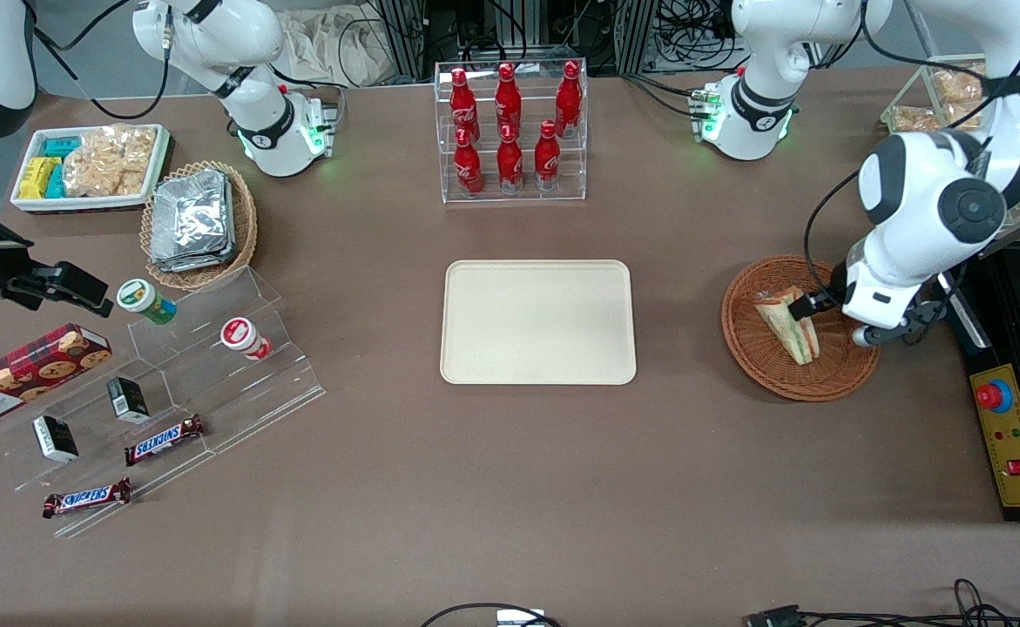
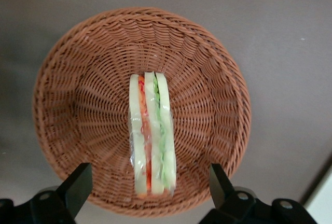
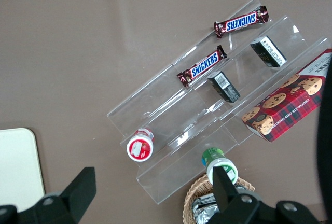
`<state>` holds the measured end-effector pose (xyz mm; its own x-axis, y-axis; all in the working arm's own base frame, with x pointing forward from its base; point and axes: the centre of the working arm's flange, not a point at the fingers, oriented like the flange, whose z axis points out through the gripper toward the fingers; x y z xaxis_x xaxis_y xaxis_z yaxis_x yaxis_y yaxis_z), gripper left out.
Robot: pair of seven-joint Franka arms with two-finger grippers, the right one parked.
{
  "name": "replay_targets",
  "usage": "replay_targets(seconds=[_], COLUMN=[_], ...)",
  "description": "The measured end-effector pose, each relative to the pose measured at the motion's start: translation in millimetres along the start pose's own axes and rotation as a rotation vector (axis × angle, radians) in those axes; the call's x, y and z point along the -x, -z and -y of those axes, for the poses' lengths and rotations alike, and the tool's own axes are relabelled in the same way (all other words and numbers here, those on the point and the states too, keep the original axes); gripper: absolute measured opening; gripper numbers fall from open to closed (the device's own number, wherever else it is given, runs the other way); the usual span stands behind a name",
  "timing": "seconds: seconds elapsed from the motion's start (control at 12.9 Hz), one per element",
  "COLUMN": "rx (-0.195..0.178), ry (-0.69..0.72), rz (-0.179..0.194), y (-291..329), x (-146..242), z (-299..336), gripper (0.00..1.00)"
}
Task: Place sandwich from basket to tray
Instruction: 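Close the left gripper on the wrapped sandwich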
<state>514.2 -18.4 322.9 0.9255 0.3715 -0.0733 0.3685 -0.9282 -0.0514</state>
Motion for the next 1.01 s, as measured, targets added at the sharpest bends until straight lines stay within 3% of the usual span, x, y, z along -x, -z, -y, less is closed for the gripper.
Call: replay_targets(seconds=[0.23, 0.78, 0.93, 1.01], rx=[0.005, -0.015, -0.016, -0.016], ry=[0.022, 0.025, 0.023, 0.020], rz=[-0.021, 0.012, 0.015, 0.015], y=[-52.5, -95.4, -96.8, -96.9], x=[0.3, 11.6, 13.1, 13.6], z=[-1.0, 1.3, 0.4, -0.5], gripper=[1.00, 1.00, 0.94, 0.83])
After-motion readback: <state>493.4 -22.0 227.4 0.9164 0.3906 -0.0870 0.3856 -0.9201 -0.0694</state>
